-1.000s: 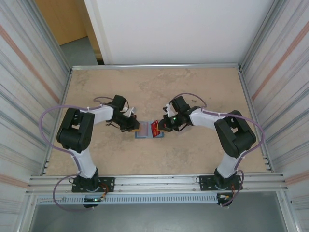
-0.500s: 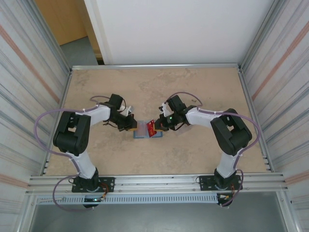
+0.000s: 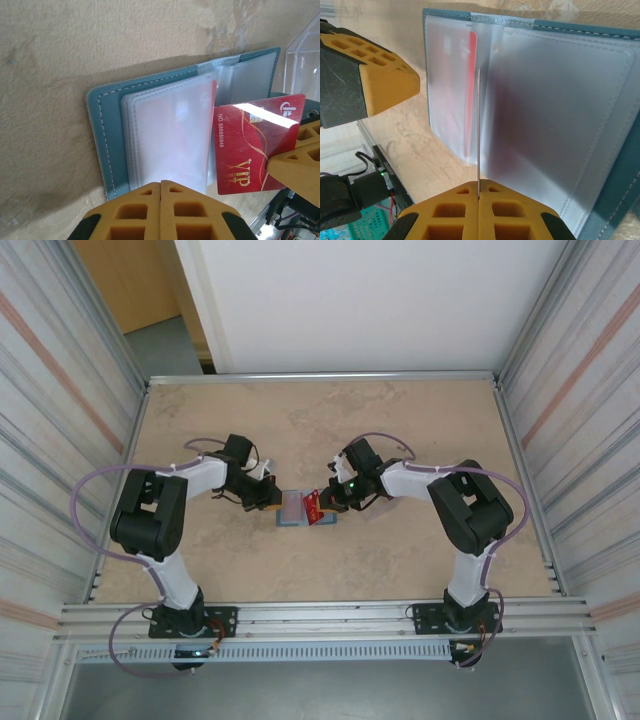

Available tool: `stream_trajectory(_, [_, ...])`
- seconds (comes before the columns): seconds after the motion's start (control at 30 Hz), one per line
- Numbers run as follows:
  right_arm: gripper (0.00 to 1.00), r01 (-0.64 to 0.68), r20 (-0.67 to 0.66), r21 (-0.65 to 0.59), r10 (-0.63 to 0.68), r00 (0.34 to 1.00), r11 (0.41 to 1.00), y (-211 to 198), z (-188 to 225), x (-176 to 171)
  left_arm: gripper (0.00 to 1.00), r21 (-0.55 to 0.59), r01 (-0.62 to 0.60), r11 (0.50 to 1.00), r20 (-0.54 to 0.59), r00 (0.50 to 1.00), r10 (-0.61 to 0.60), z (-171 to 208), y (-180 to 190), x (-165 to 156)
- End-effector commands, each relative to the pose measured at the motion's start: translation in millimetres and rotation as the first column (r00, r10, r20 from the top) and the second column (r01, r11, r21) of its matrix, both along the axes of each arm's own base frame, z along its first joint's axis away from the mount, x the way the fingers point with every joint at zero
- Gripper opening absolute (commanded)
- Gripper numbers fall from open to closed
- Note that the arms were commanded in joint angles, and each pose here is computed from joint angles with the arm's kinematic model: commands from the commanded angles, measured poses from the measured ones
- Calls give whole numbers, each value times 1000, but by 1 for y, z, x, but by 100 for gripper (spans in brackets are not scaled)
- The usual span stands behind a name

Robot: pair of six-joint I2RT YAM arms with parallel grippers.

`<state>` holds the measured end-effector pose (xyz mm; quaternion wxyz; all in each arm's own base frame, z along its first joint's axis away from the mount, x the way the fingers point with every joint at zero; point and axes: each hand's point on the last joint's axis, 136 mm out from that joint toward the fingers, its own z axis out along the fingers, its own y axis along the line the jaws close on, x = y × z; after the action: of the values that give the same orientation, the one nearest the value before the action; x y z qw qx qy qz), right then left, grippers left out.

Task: Put the credit cards into the card holder
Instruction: Insert the credit card into the card slot.

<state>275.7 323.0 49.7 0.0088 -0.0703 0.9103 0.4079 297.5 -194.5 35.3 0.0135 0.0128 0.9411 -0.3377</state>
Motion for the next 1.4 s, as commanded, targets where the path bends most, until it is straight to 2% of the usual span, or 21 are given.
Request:
stream_trajectory(0.0, [0, -31, 21, 24, 30, 999, 999, 7, 8, 0, 0, 36, 22, 999, -13, 1000, -22, -10, 4, -3])
stream_trajectory(0.93, [0, -32, 72, 33, 30, 997, 999, 3, 27, 3, 0, 64, 35, 997, -2, 999, -35, -17, 8, -4])
stream_trajectory(1.37, [0, -34, 31, 21, 33, 999, 999, 3, 2, 6, 0, 67, 36, 997, 0, 999, -37, -17, 8, -3])
